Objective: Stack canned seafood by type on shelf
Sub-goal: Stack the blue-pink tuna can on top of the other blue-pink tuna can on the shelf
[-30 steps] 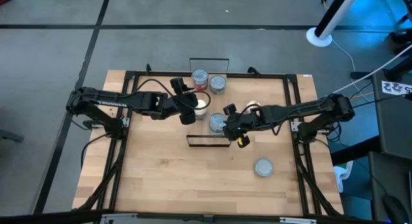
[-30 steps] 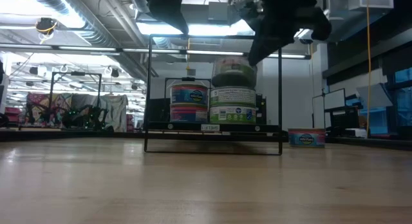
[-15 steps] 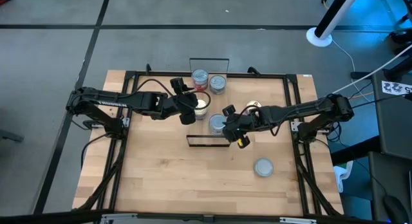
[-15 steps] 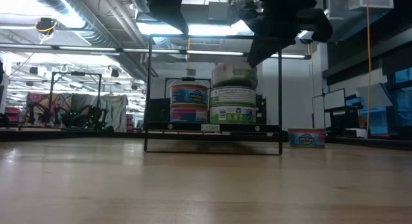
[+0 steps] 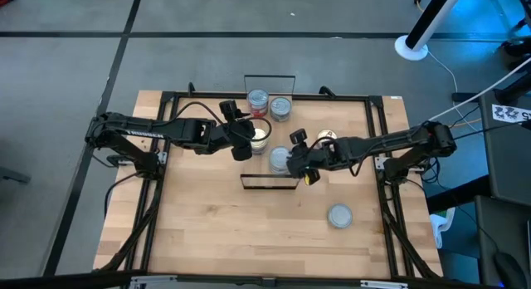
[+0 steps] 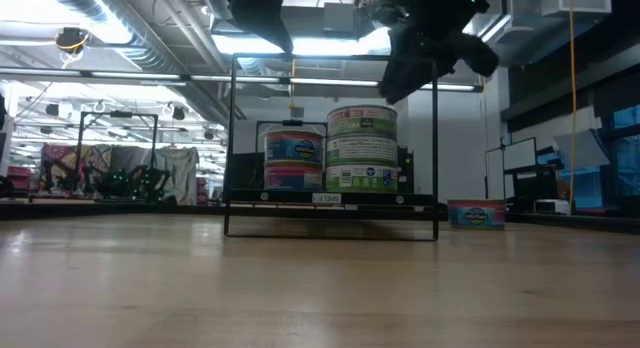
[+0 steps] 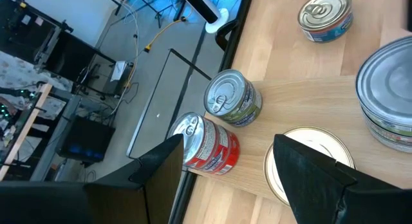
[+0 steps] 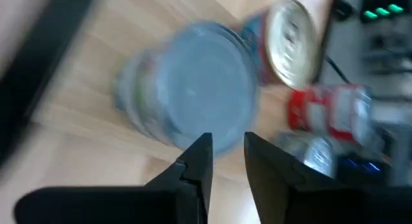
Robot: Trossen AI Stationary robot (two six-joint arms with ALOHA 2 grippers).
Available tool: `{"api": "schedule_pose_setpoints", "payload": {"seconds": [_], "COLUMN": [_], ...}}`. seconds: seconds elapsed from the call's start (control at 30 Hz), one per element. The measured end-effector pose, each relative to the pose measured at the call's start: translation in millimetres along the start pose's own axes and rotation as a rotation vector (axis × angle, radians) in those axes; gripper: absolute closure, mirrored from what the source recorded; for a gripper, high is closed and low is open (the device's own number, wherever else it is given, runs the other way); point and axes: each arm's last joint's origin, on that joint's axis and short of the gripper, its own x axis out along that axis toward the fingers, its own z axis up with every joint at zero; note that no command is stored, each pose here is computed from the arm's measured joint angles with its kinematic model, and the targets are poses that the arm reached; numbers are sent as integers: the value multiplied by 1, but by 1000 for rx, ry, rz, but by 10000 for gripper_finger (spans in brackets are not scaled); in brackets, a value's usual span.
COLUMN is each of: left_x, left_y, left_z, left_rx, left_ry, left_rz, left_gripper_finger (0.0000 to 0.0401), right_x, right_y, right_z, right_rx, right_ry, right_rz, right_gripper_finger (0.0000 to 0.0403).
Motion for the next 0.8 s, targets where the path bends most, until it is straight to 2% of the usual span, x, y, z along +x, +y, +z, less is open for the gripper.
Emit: {"api": "schedule_pose_setpoints", "payload": {"seconds": [0.2,0.43,0.57,0.8], "left_x": [0,0,0,0], "left_y": [0,0,0,0], "left_z": [0,0,0,0], "left_rx": [0,2,3,-1], "left_ry": [0,0,0,-1], "left_rz": [0,0,0,0], "left_gripper_finger": [164,164,164,164], "right_x": [-4,-17,-32,-61], "right_y": [-4,-3,-3,-1], "right_z": [-5,-21,-34,-65], "right_rx": [-6,11,99,371], "right_ry": [103,213,259,323], "right_rz": [-142,-127,-115,-40], "right_gripper_finger": [314,315,315,315]}}
